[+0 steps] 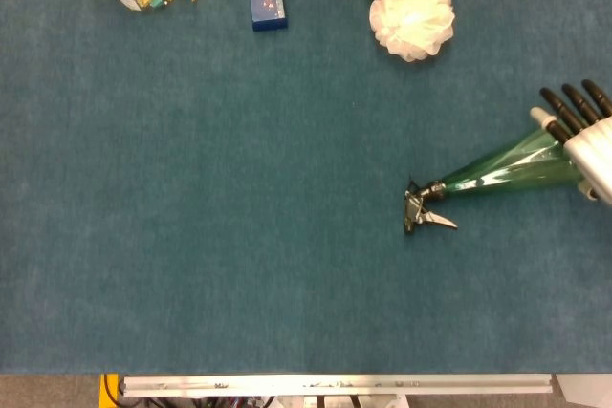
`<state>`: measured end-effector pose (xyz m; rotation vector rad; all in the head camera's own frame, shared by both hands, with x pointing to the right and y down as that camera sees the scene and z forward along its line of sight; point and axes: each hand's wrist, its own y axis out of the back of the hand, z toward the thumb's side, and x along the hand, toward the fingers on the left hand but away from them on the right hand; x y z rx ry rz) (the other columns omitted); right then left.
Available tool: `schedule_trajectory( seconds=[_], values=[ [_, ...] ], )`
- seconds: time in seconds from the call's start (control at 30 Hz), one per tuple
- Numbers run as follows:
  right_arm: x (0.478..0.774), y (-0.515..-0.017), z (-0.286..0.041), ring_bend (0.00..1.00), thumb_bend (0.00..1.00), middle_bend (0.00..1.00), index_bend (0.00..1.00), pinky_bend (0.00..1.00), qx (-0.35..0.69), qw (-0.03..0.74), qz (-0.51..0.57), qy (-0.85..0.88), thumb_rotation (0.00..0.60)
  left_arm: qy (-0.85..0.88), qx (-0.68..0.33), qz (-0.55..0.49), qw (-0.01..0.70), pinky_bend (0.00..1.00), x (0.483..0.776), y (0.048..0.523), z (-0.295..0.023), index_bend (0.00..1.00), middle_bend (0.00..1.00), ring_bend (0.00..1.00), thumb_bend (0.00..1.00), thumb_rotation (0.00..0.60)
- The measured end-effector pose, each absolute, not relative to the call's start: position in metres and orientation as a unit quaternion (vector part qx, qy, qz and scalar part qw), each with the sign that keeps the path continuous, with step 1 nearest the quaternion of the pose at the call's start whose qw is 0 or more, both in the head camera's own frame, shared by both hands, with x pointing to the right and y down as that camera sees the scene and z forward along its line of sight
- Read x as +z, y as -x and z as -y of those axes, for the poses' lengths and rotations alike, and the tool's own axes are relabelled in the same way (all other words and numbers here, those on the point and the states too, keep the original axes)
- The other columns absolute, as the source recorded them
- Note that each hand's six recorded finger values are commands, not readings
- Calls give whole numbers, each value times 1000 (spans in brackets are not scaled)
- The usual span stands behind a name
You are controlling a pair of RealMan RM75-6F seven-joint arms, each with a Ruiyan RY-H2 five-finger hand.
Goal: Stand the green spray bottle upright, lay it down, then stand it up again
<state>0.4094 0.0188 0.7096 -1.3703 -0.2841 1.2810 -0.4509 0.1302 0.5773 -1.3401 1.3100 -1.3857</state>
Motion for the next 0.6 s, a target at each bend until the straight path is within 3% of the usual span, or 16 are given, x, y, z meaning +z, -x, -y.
schedule_trajectory(
  seconds=[0.2,0.6],
  values=[
    [707,-415,-13,0,0,30,138,82,557,574,135,585,600,528,-546,-518,394,698,577,451,-128,336,349,391,128,600],
    [685,-403,-38,0,0,38,127,82,555,514,110,644,600,528,-549,-513,395,698,579,450,-130,336,349,391,128,600]
  ],
)
